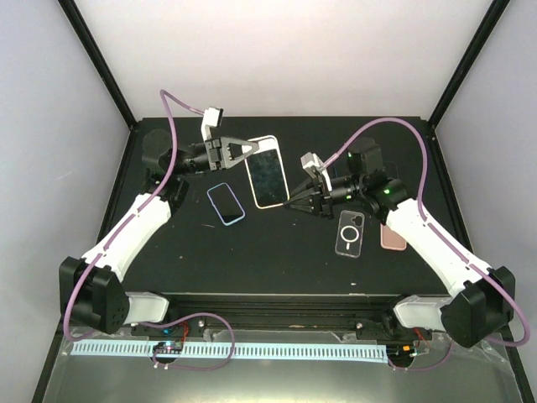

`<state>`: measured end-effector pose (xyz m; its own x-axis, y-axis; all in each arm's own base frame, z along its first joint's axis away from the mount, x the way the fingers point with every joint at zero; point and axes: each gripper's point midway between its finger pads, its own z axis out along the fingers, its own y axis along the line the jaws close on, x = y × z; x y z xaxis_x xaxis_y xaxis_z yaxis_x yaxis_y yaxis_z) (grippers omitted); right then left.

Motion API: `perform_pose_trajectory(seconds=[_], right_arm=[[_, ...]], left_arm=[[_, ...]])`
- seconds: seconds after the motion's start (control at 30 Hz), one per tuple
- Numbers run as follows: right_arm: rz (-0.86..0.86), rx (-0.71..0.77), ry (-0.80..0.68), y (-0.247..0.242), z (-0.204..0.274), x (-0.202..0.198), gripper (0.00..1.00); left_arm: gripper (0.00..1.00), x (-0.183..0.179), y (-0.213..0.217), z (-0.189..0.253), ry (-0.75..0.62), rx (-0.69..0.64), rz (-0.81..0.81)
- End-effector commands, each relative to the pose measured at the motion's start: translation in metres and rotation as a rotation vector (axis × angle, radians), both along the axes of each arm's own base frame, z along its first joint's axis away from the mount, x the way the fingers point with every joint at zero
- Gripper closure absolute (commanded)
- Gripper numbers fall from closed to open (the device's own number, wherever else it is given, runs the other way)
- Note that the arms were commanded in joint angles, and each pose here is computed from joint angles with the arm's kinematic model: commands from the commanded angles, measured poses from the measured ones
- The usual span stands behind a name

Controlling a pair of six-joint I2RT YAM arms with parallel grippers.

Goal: Take the phone out of the phone case
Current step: Remove the phone case from the phone.

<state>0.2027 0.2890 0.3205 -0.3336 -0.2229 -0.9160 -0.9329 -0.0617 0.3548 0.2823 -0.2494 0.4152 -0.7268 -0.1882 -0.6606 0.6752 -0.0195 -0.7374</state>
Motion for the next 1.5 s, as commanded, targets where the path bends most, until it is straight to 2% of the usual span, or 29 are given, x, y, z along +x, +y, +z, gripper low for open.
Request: perform_pose_trajectory(seconds=[0.0, 0.33, 0.67, 1.03, 1.47], right_arm=[[-0.050, -0.049, -0.074, 0.005, -0.012, 0.020, 0.85], [-0.099, -0.083, -0.172, 0.004, -0.019, 0.038, 0.89], [-0.111, -0.035, -0.104, -0.004, -0.015, 0.057, 0.93], [-0.140, -0.042, -0.099, -0.012, -0.031, 0.068, 0.99], [-0.251, 0.015, -0.136, -0.029, -0.036, 0.096, 0.99]], left_arm=[[0.98, -0.020, -0.002, 0.023, -0.014, -0.050, -0.059], [0.99, -0.029, -0.006, 0.028, 0.006, -0.072, -0.116], [0.98, -0.035, -0.011, 0.032, 0.007, -0.082, -0.145], [0.98, -0.039, -0.011, 0.036, 0.012, -0.097, -0.154], [0.99, -0.041, -0.010, 0.037, 0.029, -0.109, -0.157]])
